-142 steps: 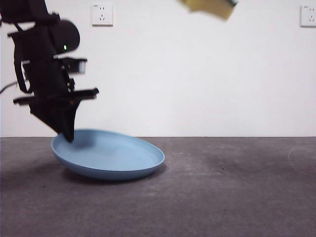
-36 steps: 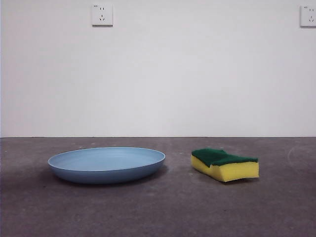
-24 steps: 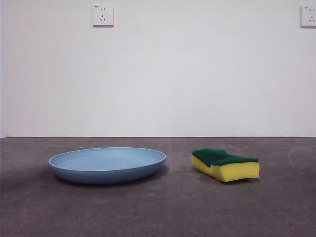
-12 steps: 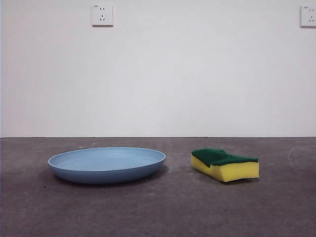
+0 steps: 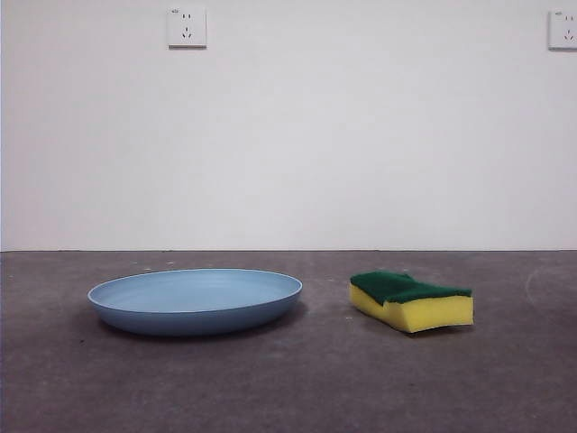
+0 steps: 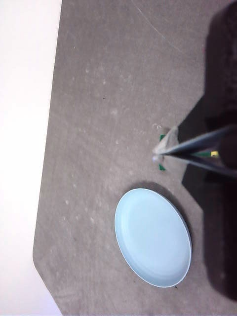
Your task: Pick up the plate,pick up the cloth,clean the plate with the cloth
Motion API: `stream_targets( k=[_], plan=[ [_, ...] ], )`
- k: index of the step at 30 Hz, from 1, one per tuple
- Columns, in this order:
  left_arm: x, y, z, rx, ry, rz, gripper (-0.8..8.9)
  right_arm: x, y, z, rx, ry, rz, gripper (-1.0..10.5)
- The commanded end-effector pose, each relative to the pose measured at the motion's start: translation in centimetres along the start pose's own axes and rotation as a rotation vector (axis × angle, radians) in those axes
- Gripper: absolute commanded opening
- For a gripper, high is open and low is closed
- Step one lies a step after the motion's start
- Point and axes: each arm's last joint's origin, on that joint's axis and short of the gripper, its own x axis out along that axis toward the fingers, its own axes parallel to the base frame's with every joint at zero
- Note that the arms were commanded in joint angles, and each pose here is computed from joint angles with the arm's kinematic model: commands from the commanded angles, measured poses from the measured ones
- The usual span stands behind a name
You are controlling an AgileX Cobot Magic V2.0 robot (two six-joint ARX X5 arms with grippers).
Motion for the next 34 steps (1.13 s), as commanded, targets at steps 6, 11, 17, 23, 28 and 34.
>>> stream_targets(
  k=[6,11,17,23,28,34],
  plan=[
    [0.1,0.1,-0.5,-0.014,0.019,0.011,-0.03,0.1,0.0,-0.1,0.009,0.0,-0.002,0.0],
    [0.1,0.1,-0.5,-0.014,0.019,0.01,-0.03,0.1,0.0,-0.1,0.009,0.0,-0.001,0.0],
    [0.1,0.1,-0.5,-0.014,0.019,0.01,-0.03,0.1,0.0,-0.1,0.009,0.0,-0.001,0.0],
    [0.1,0.1,-0.5,-0.014,0.019,0.01,-0.03,0.1,0.0,-0.1,0.009,0.0,-0.001,0.0],
    [0.1,0.1,-0.5,-0.014,0.02,0.01,-0.03,-0.1,-0.1,-0.1,-0.035,-0.006,-0.012,0.0],
    [0.1,0.1,-0.5,-0.014,0.019,0.01,-0.03,-0.5,-2.3,-0.8,-0.046,-0.034,-0.193,0.0]
  ],
)
